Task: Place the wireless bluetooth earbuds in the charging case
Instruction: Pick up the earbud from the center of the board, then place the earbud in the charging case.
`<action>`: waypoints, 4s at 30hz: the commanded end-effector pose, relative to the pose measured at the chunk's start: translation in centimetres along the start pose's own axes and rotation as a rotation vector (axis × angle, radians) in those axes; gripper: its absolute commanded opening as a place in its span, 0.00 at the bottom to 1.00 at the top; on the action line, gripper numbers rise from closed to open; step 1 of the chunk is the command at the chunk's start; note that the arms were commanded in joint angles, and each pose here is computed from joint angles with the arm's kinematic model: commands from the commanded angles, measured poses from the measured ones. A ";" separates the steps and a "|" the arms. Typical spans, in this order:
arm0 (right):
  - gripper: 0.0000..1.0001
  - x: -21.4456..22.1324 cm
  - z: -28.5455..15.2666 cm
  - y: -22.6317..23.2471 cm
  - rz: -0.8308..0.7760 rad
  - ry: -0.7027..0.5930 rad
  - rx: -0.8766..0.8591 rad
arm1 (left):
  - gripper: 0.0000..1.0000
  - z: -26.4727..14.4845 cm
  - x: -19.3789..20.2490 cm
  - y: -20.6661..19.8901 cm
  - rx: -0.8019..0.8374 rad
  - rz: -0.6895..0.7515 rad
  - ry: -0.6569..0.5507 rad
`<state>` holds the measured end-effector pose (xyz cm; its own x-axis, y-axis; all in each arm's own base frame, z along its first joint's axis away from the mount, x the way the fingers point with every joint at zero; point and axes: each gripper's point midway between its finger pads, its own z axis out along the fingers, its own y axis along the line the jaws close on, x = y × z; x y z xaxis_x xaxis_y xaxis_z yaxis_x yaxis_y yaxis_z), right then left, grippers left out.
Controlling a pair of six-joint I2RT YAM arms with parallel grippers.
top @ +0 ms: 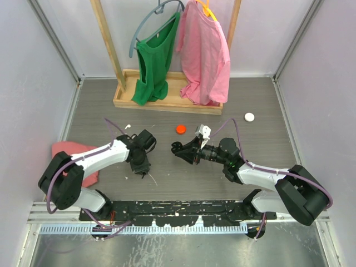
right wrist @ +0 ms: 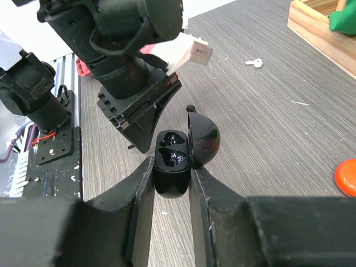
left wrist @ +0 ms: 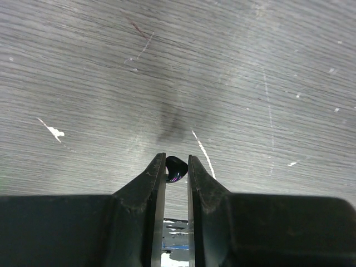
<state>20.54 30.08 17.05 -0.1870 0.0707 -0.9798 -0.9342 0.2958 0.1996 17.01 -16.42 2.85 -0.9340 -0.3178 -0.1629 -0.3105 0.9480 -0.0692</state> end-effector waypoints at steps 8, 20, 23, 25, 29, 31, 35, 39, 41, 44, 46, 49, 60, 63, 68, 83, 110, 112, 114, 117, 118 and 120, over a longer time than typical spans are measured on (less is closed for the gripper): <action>0.09 -3.3 0.1 0.7 -0.074 -0.111 -0.022 | 0.03 -6.6 -4.7 -2.9 0.258 -0.154 -0.264; 0.09 -3.1 0.3 0.1 -0.100 -0.112 0.001 | 0.00 -14.0 -8.6 -6.3 0.574 -0.240 -0.495; 0.09 -3.5 0.6 0.0 -0.101 -0.114 0.002 | 0.00 -16.0 -9.1 -7.3 0.658 -0.247 -0.531; 0.09 -3.7 0.7 -0.1 -0.102 -0.118 0.002 | 0.00 -17.2 -9.3 -7.9 0.701 -0.247 -0.550; 0.09 -4.5 0.9 -0.3 -0.115 -0.133 0.011 | 0.00 -19.1 -9.5 -8.9 0.772 -0.251 -0.577; 0.12 -4.8 1.2 -0.3 -0.125 -0.135 0.006 | 0.00 -19.9 -9.6 -9.3 0.794 -0.262 -0.584; 0.13 -5.7 1.5 -0.1 -0.155 -0.170 -0.013 | 0.00 -21.3 -9.6 -10.2 0.836 -0.281 -0.598; 0.13 -6.5 1.9 -0.3 -0.178 -0.188 -0.015 | 0.00 -22.5 -9.5 -10.7 0.875 -0.321 -0.608; 0.13 -7.0 2.2 -0.4 -0.191 -0.200 -0.013 | 0.00 -23.1 -9.2 -11.1 0.902 -0.332 -0.602; 0.13 -7.6 2.4 -0.6 -0.204 -0.213 -0.006 | 0.00 -23.9 -8.7 -11.9 0.946 -0.344 -0.596; 0.13 -7.9 2.6 -0.7 -0.209 -0.220 -0.007 | 0.00 -24.1 -8.5 -12.2 0.956 -0.354 -0.599; 0.13 -8.2 2.7 -0.7 -0.215 -0.231 -0.007 | 0.00 -24.5 -8.3 -12.8 0.991 -0.370 -0.598; 0.13 -8.1 2.6 -0.7 -0.213 -0.242 -0.010 | 0.00 -25.6 -8.3 -14.4 1.042 -0.386 -0.604; 0.13 -8.2 2.6 -0.6 -0.216 -0.246 -0.009 | 0.00 -25.1 -8.1 -15.0 1.039 -0.382 -0.593; 0.13 -8.2 2.5 -0.6 -0.216 -0.247 -0.010 | 0.00 -24.6 -7.9 -15.6 1.039 -0.379 -0.581; 0.13 -8.0 2.3 -0.7 -0.216 -0.246 -0.002 | 0.00 -23.8 -7.0 -16.2 1.033 -0.366 -0.531; 0.13 -8.0 1.5 -1.2 -0.232 -0.244 0.050 | 0.57 -23.0 -6.7 -14.1 0.978 -0.379 -0.545; 0.13 -7.9 1.5 -1.2 -0.230 -0.242 0.054 | 0.60 -22.9 -6.7 -14.0 0.973 -0.374 -0.551; 0.13 -7.9 1.5 -1.3 -0.230 -0.243 0.058 | 0.63 -23.0 -6.8 -13.8 0.968 -0.364 -0.562; 0.13 -7.7 1.4 -1.4 -0.228 -0.239 0.065 | 0.68 -22.9 -6.9 -13.3 0.943 -0.323 -0.595; 0.13 -7.6 1.3 -1.5 -0.227 -0.236 0.068 | 0.70 -22.7 -6.9 -13.1 0.926 -0.297 -0.611; 0.13 -7.4 1.2 -1.5 -0.223 -0.232 0.075 | 0.73 -22.4 -7.0 -12.5 0.878 -0.255 -0.635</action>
<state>23.71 30.80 21.87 0.0241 0.1673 -0.9856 -0.9276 0.3713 0.0403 23.37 -27.13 25.73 -0.5636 -0.7218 -0.4016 -0.0642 0.5230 -0.8499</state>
